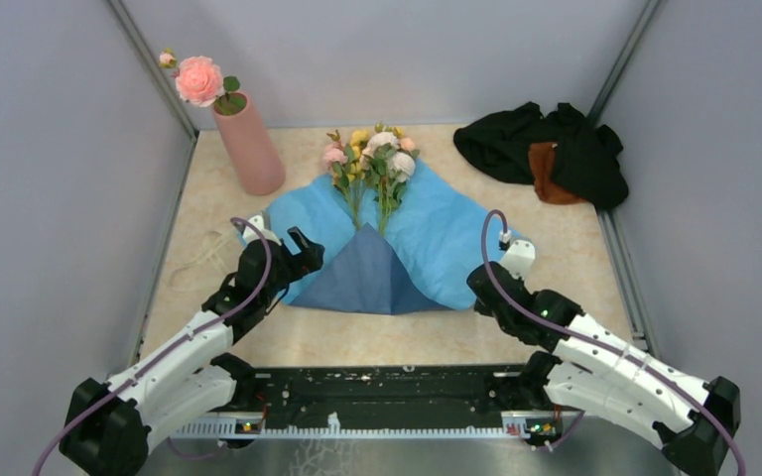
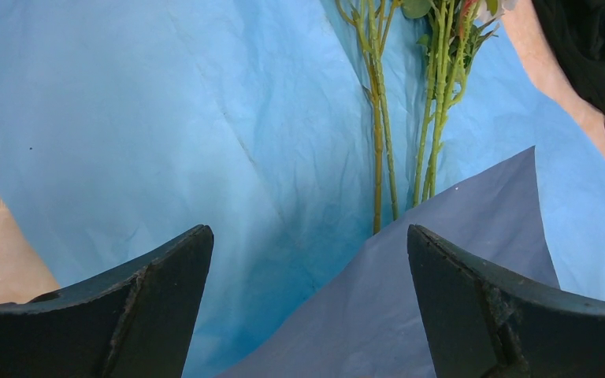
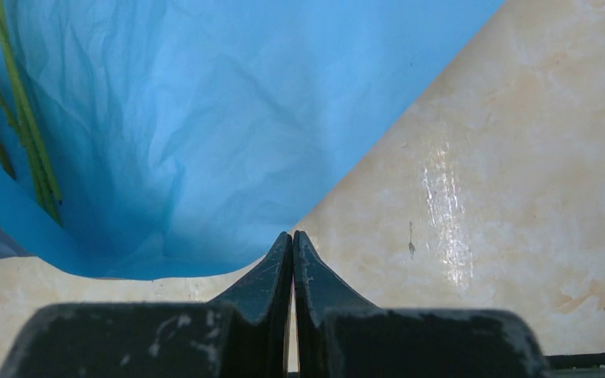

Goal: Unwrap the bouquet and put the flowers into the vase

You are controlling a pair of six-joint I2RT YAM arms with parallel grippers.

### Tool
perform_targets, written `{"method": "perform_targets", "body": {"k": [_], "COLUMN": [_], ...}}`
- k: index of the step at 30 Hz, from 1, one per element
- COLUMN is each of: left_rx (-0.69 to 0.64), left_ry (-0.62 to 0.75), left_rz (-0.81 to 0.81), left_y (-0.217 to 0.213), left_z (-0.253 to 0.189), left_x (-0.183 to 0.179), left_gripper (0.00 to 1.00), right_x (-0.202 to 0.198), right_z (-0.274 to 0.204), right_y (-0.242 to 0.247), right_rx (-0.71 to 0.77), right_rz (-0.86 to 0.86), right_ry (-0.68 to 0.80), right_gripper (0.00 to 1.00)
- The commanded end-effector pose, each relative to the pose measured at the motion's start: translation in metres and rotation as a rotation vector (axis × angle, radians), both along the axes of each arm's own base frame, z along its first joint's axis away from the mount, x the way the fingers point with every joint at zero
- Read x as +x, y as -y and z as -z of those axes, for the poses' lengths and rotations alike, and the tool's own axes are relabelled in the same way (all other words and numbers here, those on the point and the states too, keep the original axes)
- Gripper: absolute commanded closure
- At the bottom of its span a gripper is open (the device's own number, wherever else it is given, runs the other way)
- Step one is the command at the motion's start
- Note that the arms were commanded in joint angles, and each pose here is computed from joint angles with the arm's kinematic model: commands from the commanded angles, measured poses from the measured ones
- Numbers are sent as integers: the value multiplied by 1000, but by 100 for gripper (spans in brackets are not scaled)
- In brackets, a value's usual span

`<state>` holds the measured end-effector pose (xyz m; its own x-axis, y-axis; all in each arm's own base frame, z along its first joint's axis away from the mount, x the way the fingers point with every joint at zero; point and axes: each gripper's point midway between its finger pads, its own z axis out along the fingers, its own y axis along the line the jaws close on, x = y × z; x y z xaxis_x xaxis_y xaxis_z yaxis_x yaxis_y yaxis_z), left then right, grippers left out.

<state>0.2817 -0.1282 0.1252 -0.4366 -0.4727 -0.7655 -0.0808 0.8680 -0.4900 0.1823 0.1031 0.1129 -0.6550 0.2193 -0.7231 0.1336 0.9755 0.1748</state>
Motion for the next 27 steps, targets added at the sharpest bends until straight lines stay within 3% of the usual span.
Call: {"method": "perform_targets", "body": {"k": [1,4,8,10,15,21,27], "left_rx": [-23,-23,-18,-8,26,50,71], "left_ry": [10,13,23,27,23,14,9], "left_rz": [19,16,6,0,-36,-70,-114], "left_y": [5,4,2,1,-6,-16,-27], "left_z": [0,0,-3,-4,-4,-5,-6], "left_x": [2,2,3,4,8,4,2], "left_gripper": [1,1,1,1,1,1,1], "right_x": [8,6,12,20,55,102,154], "right_z": [-13,-12,-22,-29,-29,-66,-73], "right_y": [5,11,0,-13,-71,-154,-184], "right_rx": [55,31,38,38,-47,33,-15], "right_rz": [78,92,29,-30,-194,-391,-458], "right_ry": [62,56,86,105,40,136,151], "right_gripper": [100,100,82,79,76,72,72]}}
